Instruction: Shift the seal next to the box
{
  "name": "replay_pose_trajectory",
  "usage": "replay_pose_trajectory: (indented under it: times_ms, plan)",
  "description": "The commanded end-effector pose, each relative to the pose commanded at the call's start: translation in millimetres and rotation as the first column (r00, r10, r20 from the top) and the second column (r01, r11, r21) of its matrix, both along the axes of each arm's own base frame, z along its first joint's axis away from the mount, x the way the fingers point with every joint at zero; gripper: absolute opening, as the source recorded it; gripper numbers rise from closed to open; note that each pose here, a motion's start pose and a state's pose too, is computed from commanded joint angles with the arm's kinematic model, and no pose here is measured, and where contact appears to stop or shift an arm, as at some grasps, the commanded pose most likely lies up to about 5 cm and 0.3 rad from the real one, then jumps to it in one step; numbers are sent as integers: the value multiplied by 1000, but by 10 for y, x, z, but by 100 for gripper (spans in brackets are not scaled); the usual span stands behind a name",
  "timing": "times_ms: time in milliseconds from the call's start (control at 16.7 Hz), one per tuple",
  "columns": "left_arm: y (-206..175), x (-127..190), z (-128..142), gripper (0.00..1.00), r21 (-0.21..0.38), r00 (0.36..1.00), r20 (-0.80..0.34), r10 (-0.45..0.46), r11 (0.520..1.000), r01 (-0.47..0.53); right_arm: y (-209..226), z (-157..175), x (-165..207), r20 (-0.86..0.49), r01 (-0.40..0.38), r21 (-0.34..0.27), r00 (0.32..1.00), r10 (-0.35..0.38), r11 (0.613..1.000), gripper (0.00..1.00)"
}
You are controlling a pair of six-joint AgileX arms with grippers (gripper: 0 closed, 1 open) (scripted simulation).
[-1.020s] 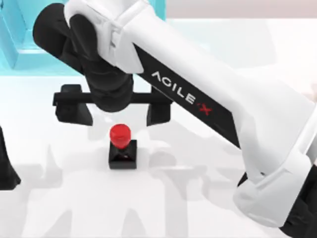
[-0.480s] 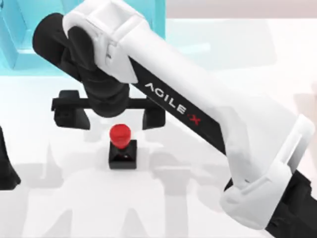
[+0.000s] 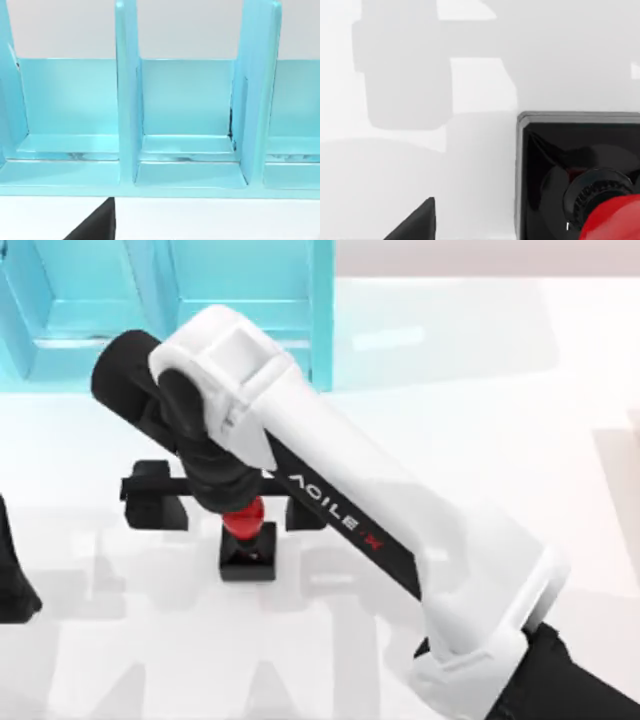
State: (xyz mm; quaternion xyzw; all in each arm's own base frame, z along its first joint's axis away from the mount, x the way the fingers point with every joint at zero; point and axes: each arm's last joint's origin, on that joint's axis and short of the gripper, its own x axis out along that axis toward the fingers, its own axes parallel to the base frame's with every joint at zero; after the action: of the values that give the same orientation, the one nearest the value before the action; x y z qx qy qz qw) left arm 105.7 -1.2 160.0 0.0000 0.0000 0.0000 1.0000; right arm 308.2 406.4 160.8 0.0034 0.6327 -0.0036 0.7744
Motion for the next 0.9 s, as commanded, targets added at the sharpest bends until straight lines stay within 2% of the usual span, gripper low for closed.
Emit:
replay_pose_trajectory:
  times_ms: [180,420,900]
  plan:
    - [0,0,0,100,0,1000,0,0,1000,0,-27,-123,10,0,0,0,1000,0,1000,100]
    - [0,0,0,100,0,1000,0,0,1000,0,-29,-132,11,0,0,0,1000,0,1000,100]
    - [0,0,0,100,0,1000,0,0,1000,0,-29,-132,11,0,0,0,1000,0,1000,40]
